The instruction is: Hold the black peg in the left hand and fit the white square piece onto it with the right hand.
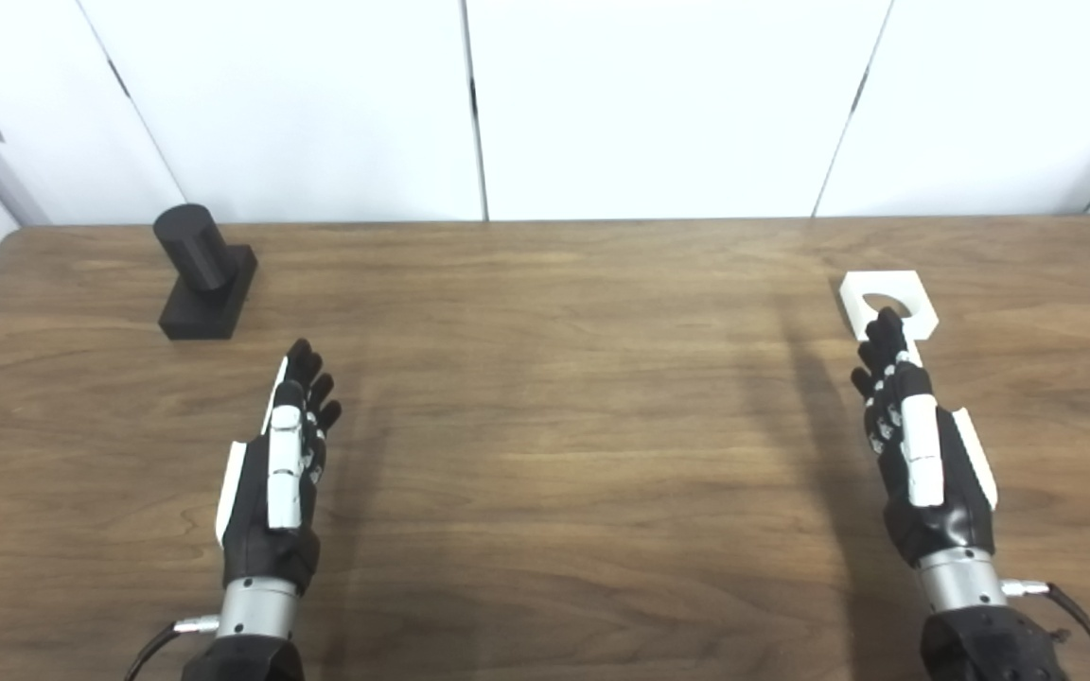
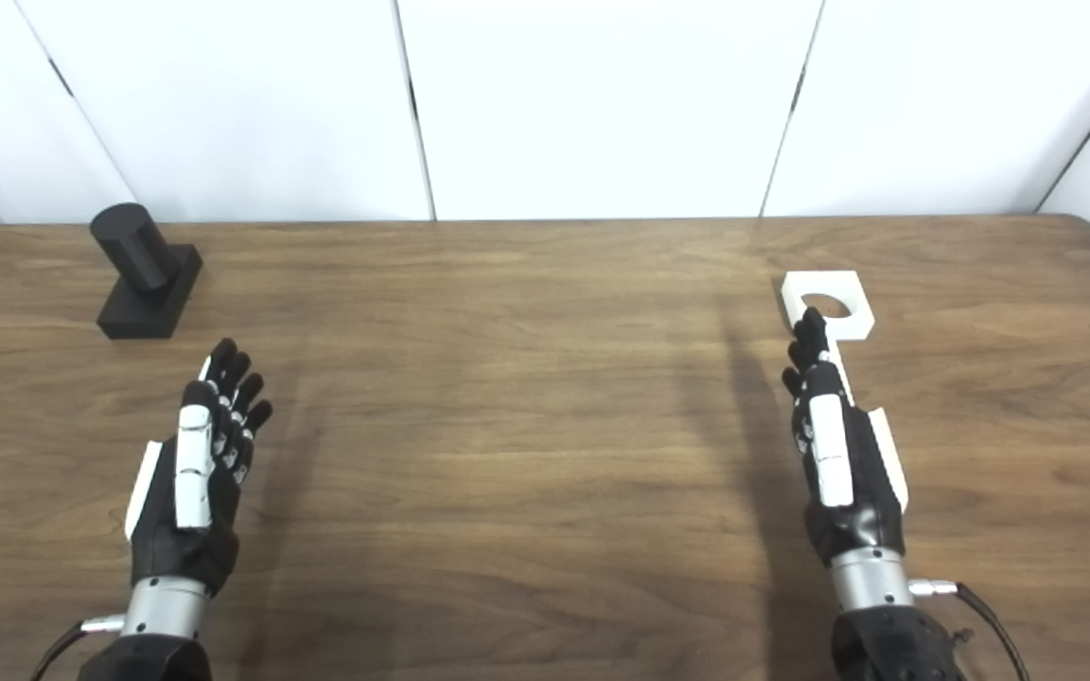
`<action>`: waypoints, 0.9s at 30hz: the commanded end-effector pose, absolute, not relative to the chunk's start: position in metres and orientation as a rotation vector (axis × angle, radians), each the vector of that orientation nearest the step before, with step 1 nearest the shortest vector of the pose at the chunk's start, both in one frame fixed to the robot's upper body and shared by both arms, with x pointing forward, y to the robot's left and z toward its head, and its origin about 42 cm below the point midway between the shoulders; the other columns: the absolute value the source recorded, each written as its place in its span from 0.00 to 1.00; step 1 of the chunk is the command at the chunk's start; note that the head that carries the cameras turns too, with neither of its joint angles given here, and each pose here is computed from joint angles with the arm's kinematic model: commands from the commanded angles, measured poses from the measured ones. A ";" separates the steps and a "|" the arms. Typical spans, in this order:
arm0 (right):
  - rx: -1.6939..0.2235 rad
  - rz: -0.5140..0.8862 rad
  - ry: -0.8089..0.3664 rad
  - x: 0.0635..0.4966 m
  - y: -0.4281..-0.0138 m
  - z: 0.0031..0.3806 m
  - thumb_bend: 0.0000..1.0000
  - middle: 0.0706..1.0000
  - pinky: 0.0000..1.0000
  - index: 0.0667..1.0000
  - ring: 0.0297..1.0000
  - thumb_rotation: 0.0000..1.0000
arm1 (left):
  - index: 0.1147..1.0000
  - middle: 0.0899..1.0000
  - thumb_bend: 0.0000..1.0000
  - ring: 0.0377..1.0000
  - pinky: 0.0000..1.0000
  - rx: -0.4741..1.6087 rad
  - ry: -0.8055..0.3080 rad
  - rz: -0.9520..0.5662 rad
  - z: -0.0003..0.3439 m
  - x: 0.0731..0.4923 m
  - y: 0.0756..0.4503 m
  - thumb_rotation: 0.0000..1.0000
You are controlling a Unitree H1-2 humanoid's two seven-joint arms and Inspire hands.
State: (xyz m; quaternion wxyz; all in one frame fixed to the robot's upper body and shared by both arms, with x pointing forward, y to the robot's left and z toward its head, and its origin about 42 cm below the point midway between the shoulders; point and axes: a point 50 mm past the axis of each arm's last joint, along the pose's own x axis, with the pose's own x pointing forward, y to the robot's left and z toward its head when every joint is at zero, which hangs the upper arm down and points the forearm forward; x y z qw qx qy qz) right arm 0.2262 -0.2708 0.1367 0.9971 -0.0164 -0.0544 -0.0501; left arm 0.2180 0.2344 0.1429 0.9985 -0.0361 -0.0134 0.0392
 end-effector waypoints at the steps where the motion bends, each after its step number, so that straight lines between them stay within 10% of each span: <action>1: -0.044 -0.122 -0.049 0.187 -0.274 0.120 0.50 1.00 1.00 1.00 1.00 1.00 | 0.99 1.00 0.47 0.99 0.97 -0.120 0.030 0.128 0.127 0.189 0.226 1.00; 27: -0.019 -0.117 -0.044 0.186 -0.289 0.110 0.54 1.00 1.00 1.00 1.00 1.00 | 0.97 0.99 0.55 0.96 0.94 -0.080 0.041 0.109 0.117 0.187 0.211 1.00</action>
